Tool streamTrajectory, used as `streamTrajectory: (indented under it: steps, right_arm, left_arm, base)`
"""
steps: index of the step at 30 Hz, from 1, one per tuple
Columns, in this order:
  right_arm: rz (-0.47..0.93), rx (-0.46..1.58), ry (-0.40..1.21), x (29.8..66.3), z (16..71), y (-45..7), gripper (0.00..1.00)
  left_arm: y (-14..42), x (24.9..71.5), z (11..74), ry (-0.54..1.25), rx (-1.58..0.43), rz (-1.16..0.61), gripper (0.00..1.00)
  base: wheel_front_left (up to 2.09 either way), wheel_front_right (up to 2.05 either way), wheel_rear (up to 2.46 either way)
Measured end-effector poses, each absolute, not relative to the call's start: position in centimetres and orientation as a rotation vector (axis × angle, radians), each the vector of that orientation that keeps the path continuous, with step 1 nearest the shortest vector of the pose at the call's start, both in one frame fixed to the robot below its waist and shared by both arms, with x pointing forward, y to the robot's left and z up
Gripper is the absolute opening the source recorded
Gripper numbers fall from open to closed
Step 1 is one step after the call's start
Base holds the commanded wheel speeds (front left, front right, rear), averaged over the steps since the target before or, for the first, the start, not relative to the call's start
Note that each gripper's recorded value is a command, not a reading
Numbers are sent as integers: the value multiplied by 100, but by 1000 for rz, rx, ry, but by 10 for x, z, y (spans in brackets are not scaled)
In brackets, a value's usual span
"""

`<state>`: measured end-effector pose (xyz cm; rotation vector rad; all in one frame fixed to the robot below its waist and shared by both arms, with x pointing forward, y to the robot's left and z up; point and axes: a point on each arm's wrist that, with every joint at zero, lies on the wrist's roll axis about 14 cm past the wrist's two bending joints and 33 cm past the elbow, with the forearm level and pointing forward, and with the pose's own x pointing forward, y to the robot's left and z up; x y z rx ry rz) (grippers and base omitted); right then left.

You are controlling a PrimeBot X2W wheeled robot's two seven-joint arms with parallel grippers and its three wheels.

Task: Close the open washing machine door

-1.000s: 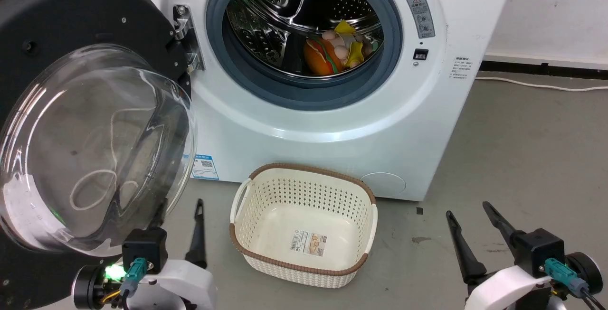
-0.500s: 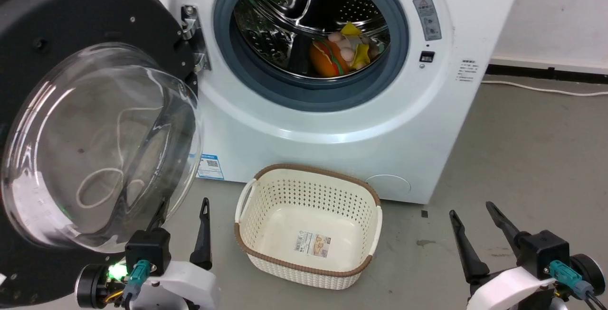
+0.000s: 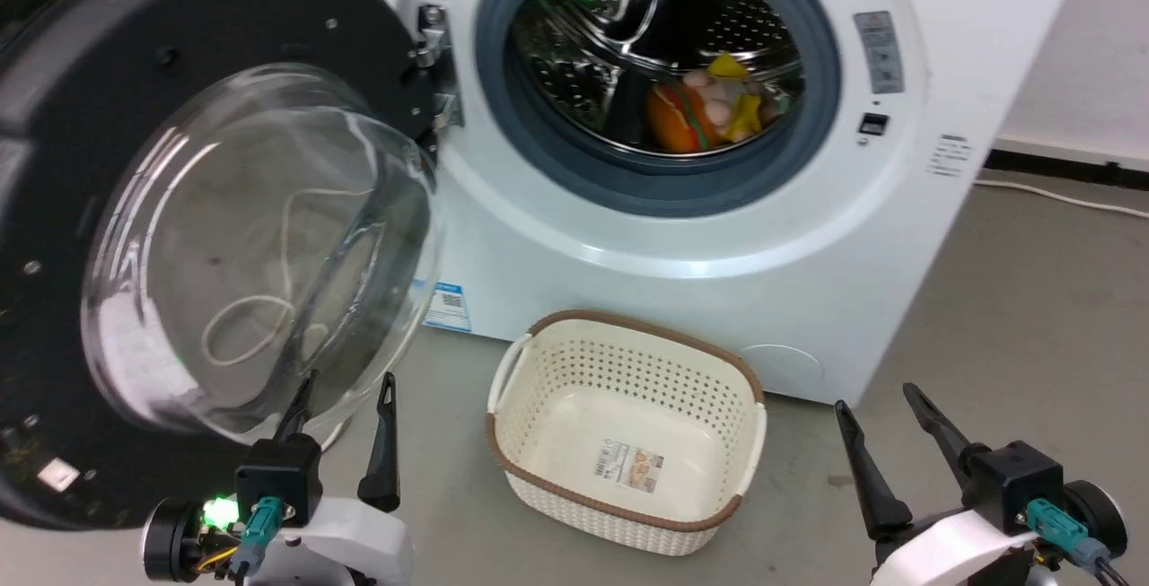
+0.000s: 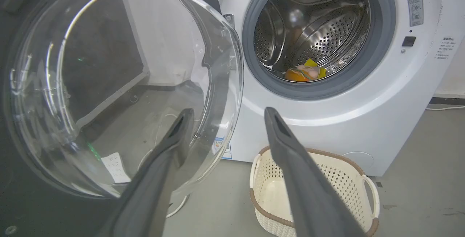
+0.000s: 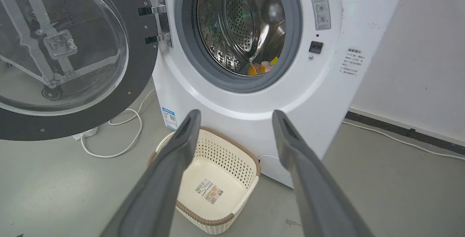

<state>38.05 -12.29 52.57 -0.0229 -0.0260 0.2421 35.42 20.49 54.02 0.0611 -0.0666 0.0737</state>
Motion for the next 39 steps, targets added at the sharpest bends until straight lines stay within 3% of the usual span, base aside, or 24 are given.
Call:
streamTrajectory:
  steps: [39]
  right_arm:
    - [552,6,-51,398,520,-14,100]
  left_arm:
    - [278,304,550,-134,78,324,100]
  base:
    - [0,0,0]
